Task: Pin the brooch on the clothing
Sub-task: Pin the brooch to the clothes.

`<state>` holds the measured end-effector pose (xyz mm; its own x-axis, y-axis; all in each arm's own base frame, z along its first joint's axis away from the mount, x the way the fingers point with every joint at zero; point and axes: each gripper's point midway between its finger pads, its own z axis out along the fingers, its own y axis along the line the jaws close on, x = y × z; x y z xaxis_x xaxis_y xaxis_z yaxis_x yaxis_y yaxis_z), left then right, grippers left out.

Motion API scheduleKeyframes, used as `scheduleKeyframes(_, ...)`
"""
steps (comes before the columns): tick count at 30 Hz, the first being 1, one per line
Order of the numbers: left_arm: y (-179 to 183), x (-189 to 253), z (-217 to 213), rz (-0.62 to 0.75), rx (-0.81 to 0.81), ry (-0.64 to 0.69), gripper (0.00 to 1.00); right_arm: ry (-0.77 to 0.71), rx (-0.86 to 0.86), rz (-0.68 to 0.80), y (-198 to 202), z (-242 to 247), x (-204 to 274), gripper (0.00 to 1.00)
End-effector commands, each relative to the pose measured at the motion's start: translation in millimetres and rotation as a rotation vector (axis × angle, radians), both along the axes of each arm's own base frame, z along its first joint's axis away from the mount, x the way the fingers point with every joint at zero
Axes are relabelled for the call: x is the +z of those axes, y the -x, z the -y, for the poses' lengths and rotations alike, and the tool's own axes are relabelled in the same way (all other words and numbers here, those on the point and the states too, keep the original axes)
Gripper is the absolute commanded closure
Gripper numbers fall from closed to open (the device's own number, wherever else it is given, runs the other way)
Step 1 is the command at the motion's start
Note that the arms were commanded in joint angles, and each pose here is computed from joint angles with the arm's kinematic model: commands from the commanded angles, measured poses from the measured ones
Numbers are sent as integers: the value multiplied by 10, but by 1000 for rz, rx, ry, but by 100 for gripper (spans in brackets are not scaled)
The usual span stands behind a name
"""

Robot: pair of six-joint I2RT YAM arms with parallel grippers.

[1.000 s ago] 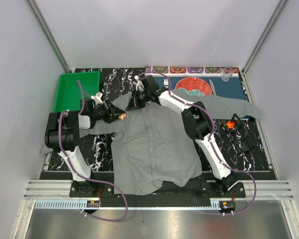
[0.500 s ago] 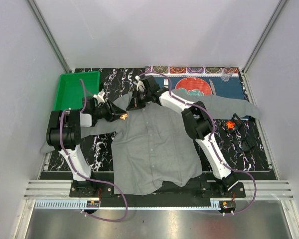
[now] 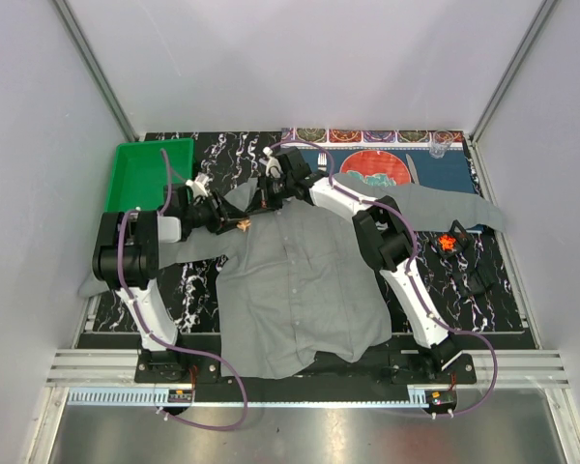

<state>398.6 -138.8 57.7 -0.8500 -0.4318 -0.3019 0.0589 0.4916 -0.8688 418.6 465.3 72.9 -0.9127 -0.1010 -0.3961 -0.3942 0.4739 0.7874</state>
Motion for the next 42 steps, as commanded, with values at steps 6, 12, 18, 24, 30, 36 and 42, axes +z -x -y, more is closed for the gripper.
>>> scheduleKeyframes(6,-93,37,89,44,-49,-23,42,-90,26,71,35,-38,586,100)
scheduleKeyframes(12,-109,16,104,34,-47,-30,39,-93,27,65,41,-41,575,100)
scheduleKeyframes(18,-137,24,102,25,-41,-21,37,-93,27,65,51,-34,576,100)
scheduleKeyframes(24,-119,50,94,18,-36,26,35,-83,26,76,37,-17,546,100)
scheduleKeyframes(30,-105,-6,97,-6,-41,34,25,-81,28,81,45,3,550,100)
scheduleKeyframes(36,-112,56,90,14,-41,40,24,-78,23,83,27,-2,530,100)
scheduleKeyframes(42,-68,182,-18,48,4,45,30,-54,1,93,-15,38,456,100)
